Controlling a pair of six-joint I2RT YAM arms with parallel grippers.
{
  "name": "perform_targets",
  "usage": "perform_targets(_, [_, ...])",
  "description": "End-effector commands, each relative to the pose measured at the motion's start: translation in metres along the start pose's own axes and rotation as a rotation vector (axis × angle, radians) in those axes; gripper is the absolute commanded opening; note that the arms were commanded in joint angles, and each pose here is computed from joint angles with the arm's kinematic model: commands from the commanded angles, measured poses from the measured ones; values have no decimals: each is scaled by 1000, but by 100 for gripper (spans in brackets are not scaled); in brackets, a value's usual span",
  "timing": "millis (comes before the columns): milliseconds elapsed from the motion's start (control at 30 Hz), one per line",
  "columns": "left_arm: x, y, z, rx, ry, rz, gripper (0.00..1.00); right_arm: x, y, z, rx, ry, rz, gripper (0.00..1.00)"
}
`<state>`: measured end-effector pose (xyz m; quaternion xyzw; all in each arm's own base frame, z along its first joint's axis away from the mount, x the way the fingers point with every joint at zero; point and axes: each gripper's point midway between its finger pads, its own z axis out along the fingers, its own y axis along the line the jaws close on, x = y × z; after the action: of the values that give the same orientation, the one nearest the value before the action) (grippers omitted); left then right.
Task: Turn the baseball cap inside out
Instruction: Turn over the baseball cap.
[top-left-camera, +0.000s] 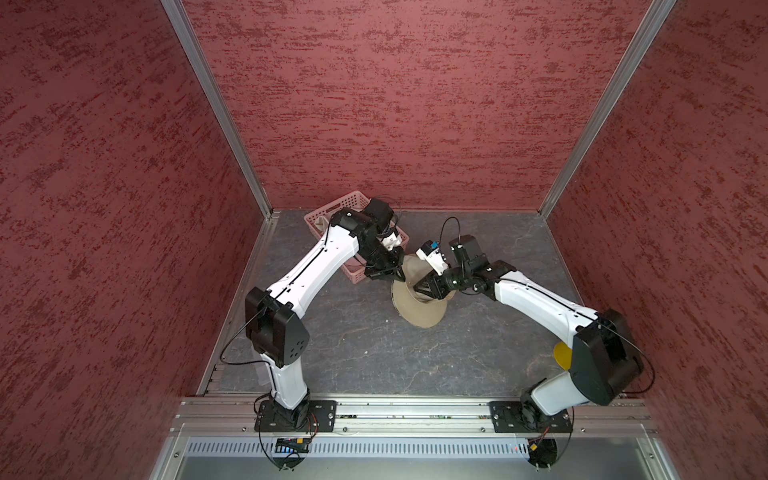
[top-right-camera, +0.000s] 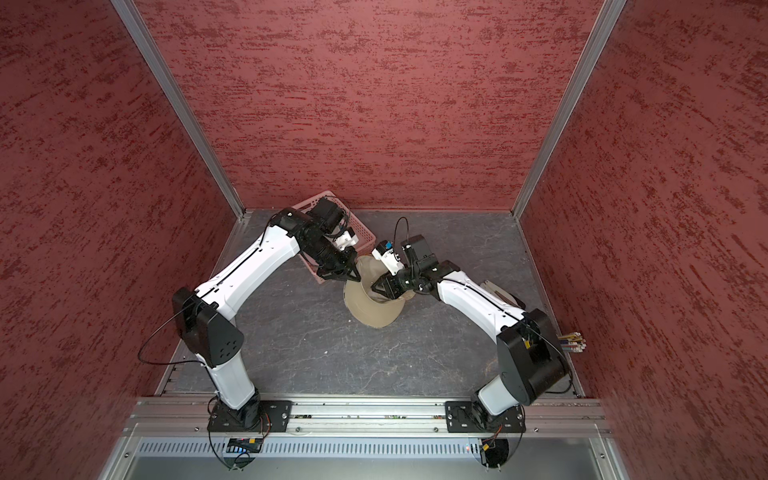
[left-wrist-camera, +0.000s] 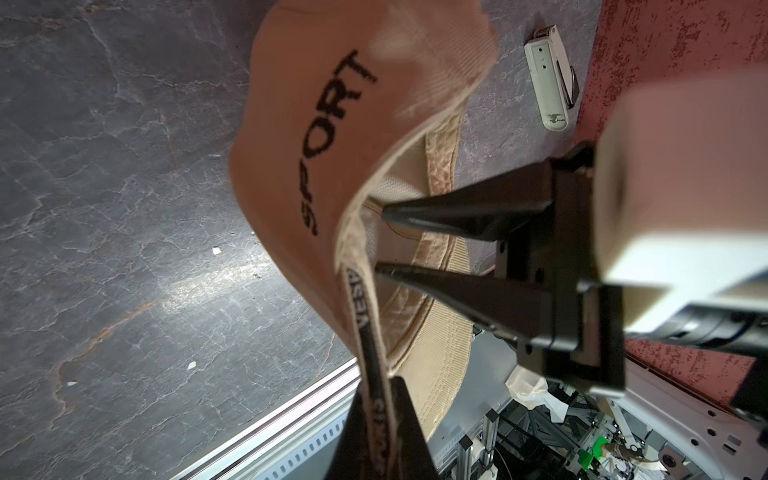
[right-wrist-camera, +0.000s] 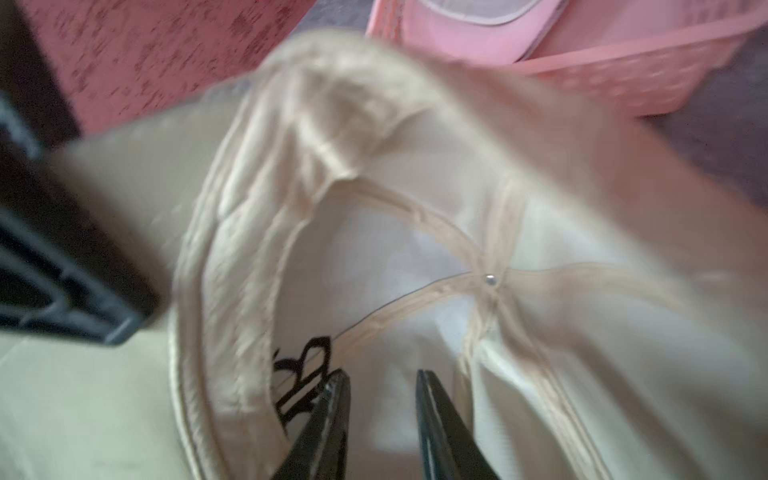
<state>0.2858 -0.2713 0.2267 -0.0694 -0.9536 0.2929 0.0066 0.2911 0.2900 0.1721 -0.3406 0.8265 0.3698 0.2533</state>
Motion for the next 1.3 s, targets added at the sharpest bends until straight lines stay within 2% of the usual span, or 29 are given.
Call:
perform_targets(0, [4,-14,-11,58,-3,49,0,-1,33,-12,-127,-24,-149,31])
perform_targets(133, [7,-18,-15,60,3,89,0,18,43,-12,-197,51,-205,33])
perform_targets(333, [12,-19,-19,44,-10,173,0,45,25,1,-172,168,-221,32])
perform_targets(567, [-1,-4,-31,81,-111,153,0,70,31,-7,-179,180,-243,26])
perform_targets(733, [4,-5,-37,126,-124,166,0,82,27,-6,-157,220,-191,25])
perform_targets(967, [24,-12,-41,149,-111,211,0,84,24,5,-124,242,-164,25])
perform_targets(1067, [35,-20,-37,170,-84,241,0,80,11,14,-56,261,-159,25])
perform_targets(1267, [40,-18,-38,192,-89,238,0,77,0,22,-23,254,-165,23])
